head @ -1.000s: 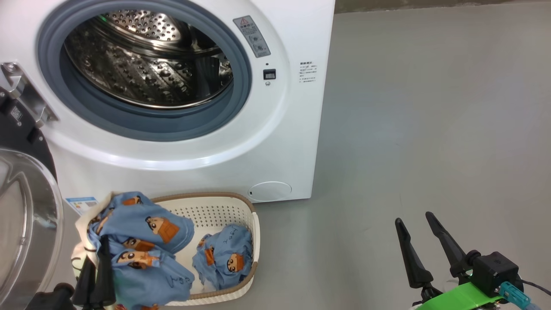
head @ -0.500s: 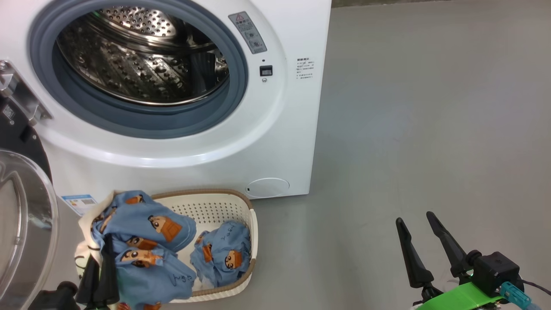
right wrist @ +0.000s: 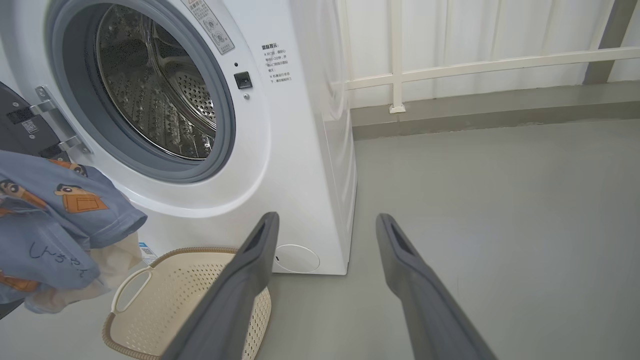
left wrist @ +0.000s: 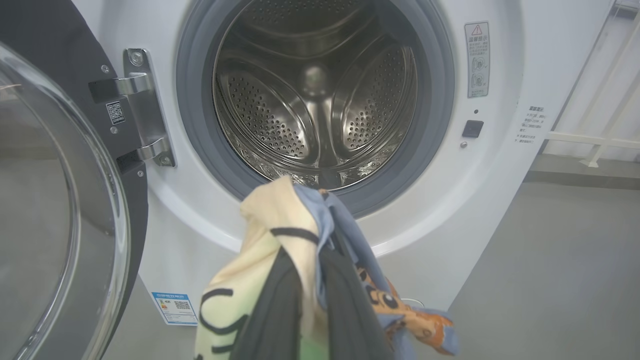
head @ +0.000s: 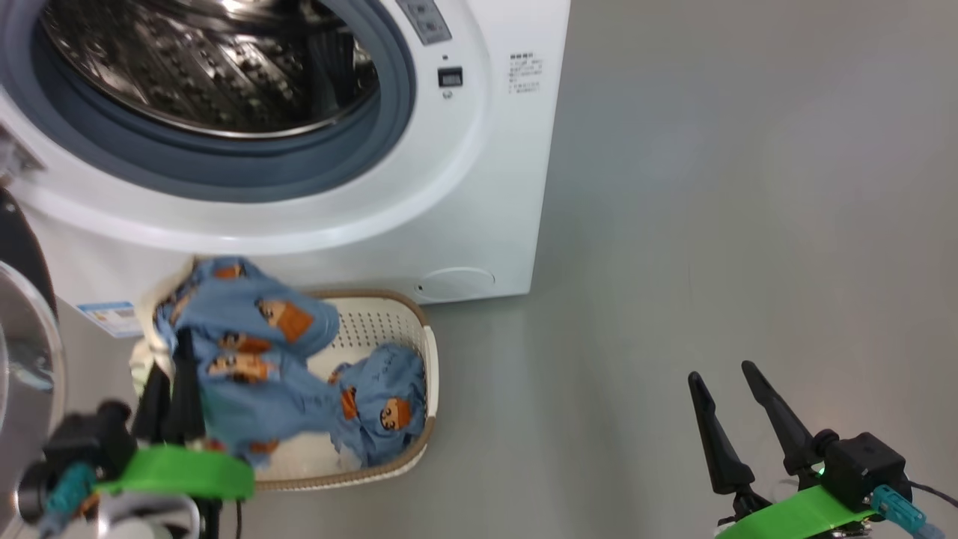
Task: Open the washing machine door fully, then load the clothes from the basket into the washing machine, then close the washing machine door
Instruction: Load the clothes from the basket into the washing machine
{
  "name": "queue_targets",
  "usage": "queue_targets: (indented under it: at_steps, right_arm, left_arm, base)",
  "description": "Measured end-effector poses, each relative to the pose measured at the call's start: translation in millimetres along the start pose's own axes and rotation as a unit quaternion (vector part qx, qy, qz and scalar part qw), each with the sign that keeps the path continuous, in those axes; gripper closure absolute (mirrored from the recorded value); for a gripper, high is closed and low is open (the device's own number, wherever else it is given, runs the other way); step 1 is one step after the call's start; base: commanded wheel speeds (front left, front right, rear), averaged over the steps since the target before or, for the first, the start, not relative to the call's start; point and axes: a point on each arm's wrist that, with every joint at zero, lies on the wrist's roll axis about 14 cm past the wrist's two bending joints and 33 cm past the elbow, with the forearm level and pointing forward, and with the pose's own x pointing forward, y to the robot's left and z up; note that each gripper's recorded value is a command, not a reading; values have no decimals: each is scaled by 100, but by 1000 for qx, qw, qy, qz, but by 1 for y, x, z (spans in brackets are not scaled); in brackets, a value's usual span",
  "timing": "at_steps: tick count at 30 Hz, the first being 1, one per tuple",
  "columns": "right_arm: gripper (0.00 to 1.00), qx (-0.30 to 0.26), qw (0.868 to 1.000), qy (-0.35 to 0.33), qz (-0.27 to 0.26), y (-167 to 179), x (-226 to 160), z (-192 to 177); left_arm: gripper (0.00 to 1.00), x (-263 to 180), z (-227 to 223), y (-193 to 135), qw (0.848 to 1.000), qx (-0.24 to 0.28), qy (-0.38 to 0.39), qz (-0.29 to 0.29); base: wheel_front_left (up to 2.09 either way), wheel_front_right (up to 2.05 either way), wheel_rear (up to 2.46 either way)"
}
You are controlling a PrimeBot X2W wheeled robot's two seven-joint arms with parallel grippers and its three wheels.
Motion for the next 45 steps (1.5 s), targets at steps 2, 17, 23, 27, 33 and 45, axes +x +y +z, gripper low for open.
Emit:
queue_targets:
  at_steps: [2,17,23,27,33,45]
  right_arm:
    - [0,0,1000,6,-2,-3,3,-5]
    - [0,-5,1000,23,-20,-22,30,-22]
    - [0,-4,999,35,-34,-32,33,-31]
    - [0,-5,999,37,-38,-37,39,-36]
    - [0,-6,997,56,-48,-45,39,-50]
    - [0,-2,994,96,-52,-53,53,-91]
  left_arm:
    - [100,14,-1,-2,1000,-2,-1,-5]
    - [100,129,8,-16,998,41,-16,-54]
    - [100,166,0,-27,996,55,2,-67]
    - [100,188,-6,-29,996,54,11,-67]
    - [100,212,-18,-28,996,60,26,-65]
    - [100,269,-55,-28,991,82,87,-67]
  base:
    - [0,0,0]
    - [0,0,0]
    - [0,0,0]
    - [0,0,0]
    - [0,0,0]
    - [0,0,0]
